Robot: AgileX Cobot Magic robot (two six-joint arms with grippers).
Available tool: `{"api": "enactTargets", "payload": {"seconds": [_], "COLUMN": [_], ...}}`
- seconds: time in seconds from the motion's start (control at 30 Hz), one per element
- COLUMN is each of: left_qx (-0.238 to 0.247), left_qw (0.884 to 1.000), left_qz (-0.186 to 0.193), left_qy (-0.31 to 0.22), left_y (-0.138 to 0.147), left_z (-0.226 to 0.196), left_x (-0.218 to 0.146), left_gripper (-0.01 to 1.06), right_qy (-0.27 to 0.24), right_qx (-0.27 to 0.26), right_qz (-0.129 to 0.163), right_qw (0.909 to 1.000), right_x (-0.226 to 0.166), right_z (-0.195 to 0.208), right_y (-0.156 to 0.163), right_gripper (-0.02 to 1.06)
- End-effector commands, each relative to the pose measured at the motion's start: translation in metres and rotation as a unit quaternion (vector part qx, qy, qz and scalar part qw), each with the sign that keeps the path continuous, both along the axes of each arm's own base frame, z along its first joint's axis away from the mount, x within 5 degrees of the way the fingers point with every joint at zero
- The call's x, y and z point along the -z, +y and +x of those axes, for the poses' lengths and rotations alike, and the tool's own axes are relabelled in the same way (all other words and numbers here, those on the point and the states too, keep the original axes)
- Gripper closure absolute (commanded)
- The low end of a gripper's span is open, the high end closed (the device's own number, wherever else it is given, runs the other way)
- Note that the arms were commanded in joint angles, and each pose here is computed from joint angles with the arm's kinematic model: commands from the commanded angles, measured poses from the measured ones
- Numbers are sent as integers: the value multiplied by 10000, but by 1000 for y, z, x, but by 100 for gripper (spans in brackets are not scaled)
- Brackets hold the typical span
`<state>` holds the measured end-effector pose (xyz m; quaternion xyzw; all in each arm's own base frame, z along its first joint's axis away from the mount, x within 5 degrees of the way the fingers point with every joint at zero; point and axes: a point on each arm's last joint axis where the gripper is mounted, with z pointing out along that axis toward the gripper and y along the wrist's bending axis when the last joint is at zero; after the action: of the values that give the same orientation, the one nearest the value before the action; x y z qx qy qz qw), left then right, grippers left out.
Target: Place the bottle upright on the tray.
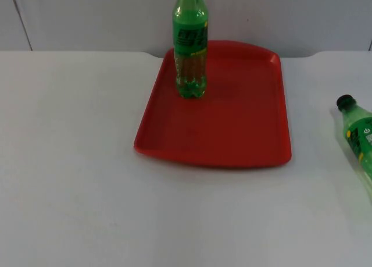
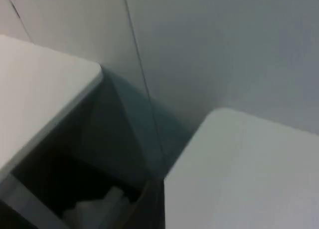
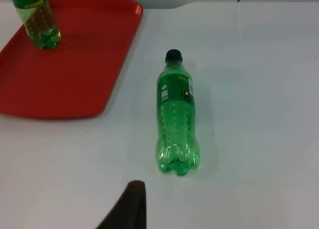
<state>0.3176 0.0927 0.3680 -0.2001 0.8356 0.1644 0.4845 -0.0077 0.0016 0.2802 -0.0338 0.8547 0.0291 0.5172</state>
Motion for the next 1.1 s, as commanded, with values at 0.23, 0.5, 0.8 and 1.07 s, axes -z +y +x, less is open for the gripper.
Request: {"api": "enactTargets", "payload": {"seconds": [0.23, 0.5, 0.8, 1.07], "left_qx": [772, 1236, 1754, 2060], "left_qw": [9947, 9903, 9804, 9729], "left_qz": [-312, -331, -339, -557], "left_qy": [596, 537, 834, 893], "left_y": [-31, -66, -96, -108], "left_z": [-11, -32, -48, -80], "left_x": [0, -20, -18, 6], "left_gripper": [15, 15, 15, 15], "right_qy": [-52, -52, -52, -52], "right_qx": [20, 20, 20, 20], "right_qz": [-6, -6, -6, -6], "right_qw": [10000, 10000, 10000, 10000], "right_x": [0, 0, 0, 0], "right_z": [0, 0, 0, 0], "right_y": [0, 0, 0, 0], "right_gripper": [2, 2, 2, 2]}}
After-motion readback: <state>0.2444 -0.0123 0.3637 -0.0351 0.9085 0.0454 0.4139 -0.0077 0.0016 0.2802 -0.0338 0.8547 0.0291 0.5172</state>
